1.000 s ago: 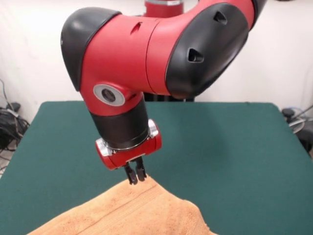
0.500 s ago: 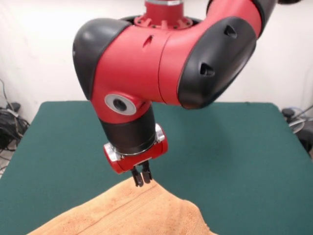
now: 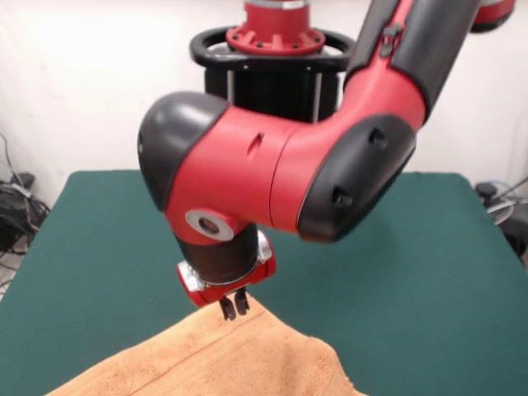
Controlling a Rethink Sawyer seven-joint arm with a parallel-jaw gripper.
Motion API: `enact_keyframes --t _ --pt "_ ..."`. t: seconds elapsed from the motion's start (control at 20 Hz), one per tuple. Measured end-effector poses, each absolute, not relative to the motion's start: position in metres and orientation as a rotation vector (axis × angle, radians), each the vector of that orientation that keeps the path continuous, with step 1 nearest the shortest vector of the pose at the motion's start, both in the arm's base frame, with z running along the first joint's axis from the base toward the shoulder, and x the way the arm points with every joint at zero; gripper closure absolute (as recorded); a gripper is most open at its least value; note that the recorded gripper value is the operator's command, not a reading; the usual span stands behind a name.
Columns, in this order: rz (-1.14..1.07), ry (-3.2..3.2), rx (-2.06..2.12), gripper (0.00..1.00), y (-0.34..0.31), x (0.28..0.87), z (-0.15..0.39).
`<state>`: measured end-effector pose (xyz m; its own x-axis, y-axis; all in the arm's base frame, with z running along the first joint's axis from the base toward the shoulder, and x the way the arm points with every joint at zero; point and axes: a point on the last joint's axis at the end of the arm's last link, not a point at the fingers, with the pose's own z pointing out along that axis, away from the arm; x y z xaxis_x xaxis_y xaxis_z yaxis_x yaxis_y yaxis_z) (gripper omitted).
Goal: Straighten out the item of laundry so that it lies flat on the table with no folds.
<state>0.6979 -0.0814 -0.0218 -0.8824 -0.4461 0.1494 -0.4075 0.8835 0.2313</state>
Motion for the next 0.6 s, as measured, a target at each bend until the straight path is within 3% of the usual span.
enact_keyframes --t 0.6 --pt "-0.211 -2.764 0.658 1.0 -0.091 0.675 -0.059"
